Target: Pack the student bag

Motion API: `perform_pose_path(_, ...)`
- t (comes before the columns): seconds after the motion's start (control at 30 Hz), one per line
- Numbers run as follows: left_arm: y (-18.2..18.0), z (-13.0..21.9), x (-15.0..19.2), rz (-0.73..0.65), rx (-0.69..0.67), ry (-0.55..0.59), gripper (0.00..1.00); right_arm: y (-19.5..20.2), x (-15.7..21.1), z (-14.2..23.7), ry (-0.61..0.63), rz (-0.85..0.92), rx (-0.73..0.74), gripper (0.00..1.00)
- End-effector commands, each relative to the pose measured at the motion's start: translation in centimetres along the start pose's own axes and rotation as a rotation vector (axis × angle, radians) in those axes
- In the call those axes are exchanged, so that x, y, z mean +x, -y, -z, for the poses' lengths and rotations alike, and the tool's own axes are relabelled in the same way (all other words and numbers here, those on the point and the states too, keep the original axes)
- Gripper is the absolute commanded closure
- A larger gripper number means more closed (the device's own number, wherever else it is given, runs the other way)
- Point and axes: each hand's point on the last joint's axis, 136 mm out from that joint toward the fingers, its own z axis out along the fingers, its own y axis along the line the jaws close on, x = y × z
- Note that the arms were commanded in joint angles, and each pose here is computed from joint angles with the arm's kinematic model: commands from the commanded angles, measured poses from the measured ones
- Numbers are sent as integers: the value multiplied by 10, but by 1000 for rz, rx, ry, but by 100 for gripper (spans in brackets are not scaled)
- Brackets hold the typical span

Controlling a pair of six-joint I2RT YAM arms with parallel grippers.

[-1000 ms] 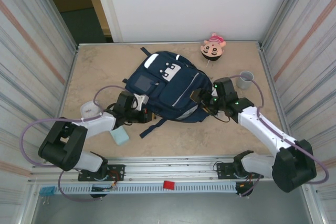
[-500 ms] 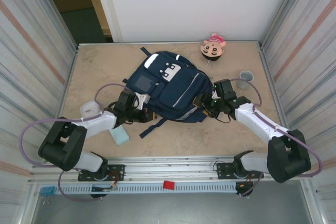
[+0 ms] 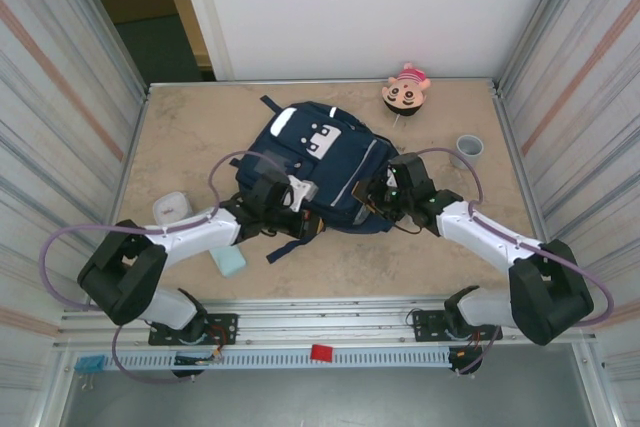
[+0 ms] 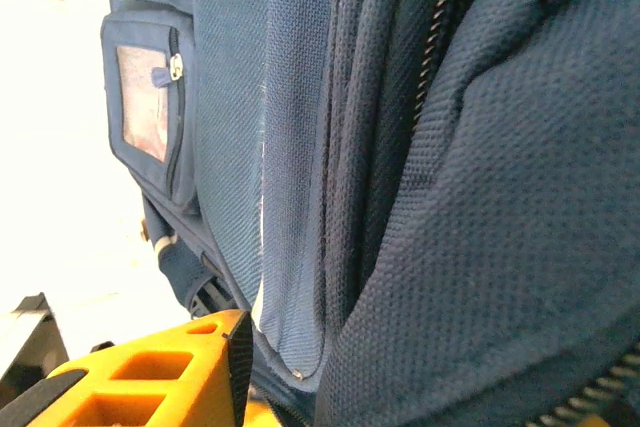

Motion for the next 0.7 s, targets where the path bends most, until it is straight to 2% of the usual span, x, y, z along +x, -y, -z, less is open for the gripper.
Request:
perform_pose_path(0.0, 46, 2, -26, -75, 119, 49, 100, -14, 4, -9, 1, -3, -52, 60)
perform_pose_path(0.3, 59, -7, -38, -94, 127, 82, 100, -21, 8, -12, 1, 8, -67, 62)
perform_pose_path(0.6, 97, -19, -37, -186, 213, 52, 100, -23, 8, -14, -9, 19, -75, 62)
perform_pose_path(0.67, 100, -16, -37, -198, 217, 52, 96, -22, 7, -12, -9, 28, -77, 62)
